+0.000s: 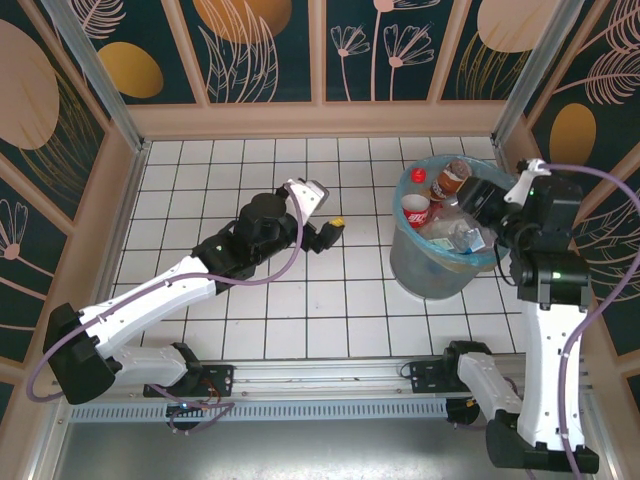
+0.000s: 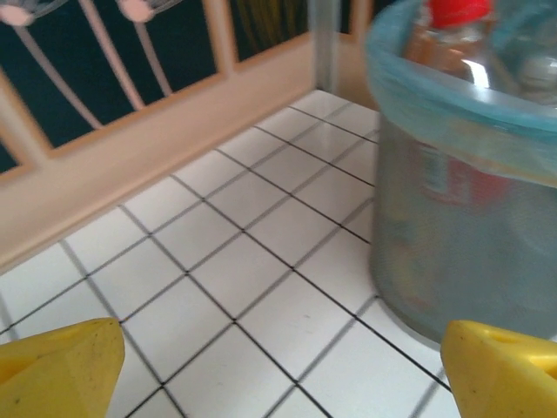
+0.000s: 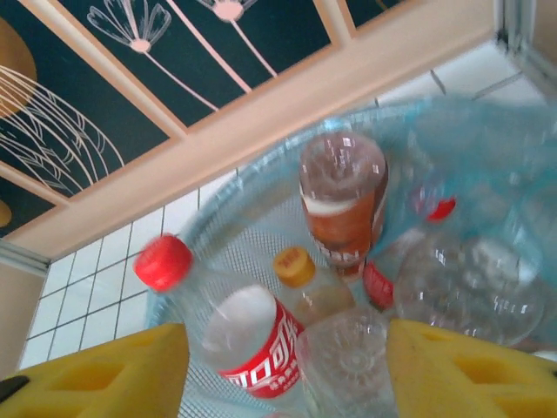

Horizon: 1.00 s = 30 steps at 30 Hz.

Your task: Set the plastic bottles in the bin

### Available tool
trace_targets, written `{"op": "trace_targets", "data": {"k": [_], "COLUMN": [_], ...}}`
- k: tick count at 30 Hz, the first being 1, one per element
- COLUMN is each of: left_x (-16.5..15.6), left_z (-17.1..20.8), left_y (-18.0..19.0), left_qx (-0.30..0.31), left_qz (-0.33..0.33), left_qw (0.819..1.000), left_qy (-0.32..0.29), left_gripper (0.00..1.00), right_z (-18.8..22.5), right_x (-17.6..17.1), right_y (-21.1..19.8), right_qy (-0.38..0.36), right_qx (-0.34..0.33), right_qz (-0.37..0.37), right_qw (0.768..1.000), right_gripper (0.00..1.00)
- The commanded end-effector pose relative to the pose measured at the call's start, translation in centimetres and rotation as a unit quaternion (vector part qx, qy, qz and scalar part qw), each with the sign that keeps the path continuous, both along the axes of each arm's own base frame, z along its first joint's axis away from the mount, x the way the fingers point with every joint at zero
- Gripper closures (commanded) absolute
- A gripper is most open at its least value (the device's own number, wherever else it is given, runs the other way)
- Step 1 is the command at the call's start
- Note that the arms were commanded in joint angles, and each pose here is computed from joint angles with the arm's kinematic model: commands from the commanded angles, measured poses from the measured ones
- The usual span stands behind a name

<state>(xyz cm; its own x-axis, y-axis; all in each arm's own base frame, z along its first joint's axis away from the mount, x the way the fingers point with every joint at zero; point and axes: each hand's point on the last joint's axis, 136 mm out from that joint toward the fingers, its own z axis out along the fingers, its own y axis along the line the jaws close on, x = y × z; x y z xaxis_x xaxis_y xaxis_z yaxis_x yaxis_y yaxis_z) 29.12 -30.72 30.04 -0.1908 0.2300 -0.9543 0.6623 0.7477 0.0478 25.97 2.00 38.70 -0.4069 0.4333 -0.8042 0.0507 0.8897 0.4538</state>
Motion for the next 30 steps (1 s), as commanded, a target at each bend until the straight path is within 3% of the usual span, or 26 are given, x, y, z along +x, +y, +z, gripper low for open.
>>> {"op": "trace_targets", "data": {"k": [1, 4, 8, 11, 14, 19, 24, 30], "left_x": [1.9, 2.9, 4.2, 4.1, 3.6, 3.5, 4.0, 4.5], "left_z": [3.8, 4.7, 3.4, 2.1, 0.6, -3.5, -7.2, -9.5], "left_y": [3.6, 7.3, 14.3, 19.4, 22.9, 27.7, 30.5, 31.4], "left_qx": [-0.053, -0.077, -0.129, -0.164, -0.160, -0.149, -0.140, -0.124], "left_qz": [0.117, 0.207, 0.314, 0.376, 0.421, 0.483, 0.514, 0.521], "left_qw": [0.991, 0.973, 0.938, 0.908, 0.888, 0.857, 0.842, 0.841], "left_qy": [-0.043, -0.069, -0.072, -0.082, -0.095, -0.097, -0.082, -0.077], "left_gripper": [0.04, 0.02, 0.02, 0.02, 0.01, 0.02, 0.02, 0.01], "right_z": [4.0, 6.1, 6.8, 6.6, 4.9, -3.5, -12.2, -20.5], "right_x": [-0.2, 0.8, 2.5, 3.0, 3.2, 5.3, 6.5, 6.9], "right_y": [0.1, 2.3, 8.7, 16.7, 25.8, 34.5, 34.4, 29.6], "right_qy": [-0.048, -0.089, -0.129, -0.137, -0.136, -0.087, -0.036, 0.004], "right_qx": [-0.004, 0.045, 0.090, 0.021, -0.051, -0.069, -0.105, -0.178], "right_qz": [0.002, 0.047, 0.122, 0.162, 0.226, 0.302, 0.286, 0.226], "right_qw": [0.999, 0.994, 0.980, 0.977, 0.963, 0.947, 0.952, 0.958], "right_gripper": [0.35, 0.37, 0.42, 0.41, 0.37, 0.36, 0.40, 0.43]}}
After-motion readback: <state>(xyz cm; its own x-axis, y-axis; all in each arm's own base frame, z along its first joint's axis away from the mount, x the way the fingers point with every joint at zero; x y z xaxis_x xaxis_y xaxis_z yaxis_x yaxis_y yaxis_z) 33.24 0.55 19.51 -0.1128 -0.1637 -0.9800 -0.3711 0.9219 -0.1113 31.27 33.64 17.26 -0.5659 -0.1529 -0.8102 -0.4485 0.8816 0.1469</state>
